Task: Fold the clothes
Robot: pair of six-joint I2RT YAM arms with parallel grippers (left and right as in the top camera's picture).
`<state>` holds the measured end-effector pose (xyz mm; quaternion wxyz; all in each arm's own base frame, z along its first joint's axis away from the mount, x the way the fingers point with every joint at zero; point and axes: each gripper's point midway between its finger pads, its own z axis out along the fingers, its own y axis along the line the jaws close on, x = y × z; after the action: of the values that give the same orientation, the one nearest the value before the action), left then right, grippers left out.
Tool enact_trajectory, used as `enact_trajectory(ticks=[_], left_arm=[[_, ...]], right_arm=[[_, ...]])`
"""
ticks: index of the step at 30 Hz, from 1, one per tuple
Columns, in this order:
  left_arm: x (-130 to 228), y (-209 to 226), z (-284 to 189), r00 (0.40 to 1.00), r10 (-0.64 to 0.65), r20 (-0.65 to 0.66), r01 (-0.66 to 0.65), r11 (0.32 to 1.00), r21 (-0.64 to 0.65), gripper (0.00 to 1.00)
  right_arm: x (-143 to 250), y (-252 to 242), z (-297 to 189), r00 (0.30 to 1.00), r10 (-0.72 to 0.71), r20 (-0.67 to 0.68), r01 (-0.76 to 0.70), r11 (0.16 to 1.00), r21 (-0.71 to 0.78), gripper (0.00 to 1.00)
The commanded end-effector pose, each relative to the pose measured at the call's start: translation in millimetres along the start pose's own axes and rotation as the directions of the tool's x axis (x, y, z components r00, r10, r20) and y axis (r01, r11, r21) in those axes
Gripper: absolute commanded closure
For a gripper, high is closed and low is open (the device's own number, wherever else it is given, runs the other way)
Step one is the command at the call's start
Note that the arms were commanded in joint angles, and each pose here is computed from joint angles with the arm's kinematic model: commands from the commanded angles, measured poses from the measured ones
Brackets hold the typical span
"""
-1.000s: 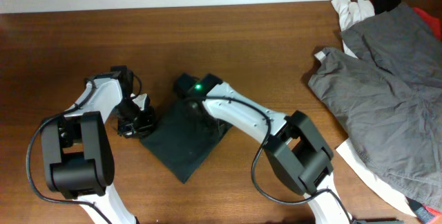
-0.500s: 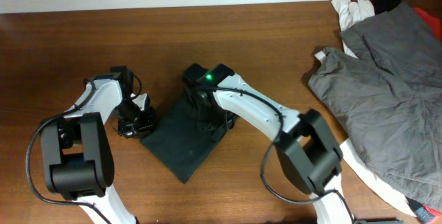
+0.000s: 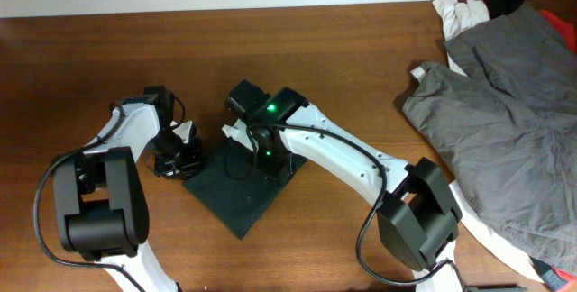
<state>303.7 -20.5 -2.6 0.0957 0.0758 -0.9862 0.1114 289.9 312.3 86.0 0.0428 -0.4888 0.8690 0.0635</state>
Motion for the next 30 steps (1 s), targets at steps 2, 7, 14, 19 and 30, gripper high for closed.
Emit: enact_trajectory(ticks=[2,7,14,19,30], left_arm=[[0.0,1.7,2.3,1.000,-0.008,0.009,0.008,1.000,-0.004,0.82],[-0.1,1.8,2.3,1.000,-0.008,0.010,0.008,1.000,-0.004,0.81],[0.3,1.8,2.3,1.000,-0.009,0.008,0.009,1.000,-0.004,0.82],[0.6,1.8,2.3,1.000,-0.009,0.007,0.009,1.000,-0.005,0.82],[0.6,1.8,2.3,1.000,-0.009,0.007,0.009,1.000,-0.005,0.81]], right_arm=[[4.4,-5.5,23.9,0.999,-0.025,-0.021,0.026,0.999,0.032,0.41],[11.0,-17.9,35.2,0.999,-0.020,-0.036,0.024,0.995,0.093,0.43],[22.5,-24.4,43.6,0.997,-0.012,-0.072,0.021,0.991,0.130,0.82],[22.6,-65.4,34.4,0.976,0.219,-0.006,-0.206,0.924,0.321,0.96],[57.7,-122.2,26.5,0.854,0.520,0.033,-0.501,0.802,0.325,0.59]])
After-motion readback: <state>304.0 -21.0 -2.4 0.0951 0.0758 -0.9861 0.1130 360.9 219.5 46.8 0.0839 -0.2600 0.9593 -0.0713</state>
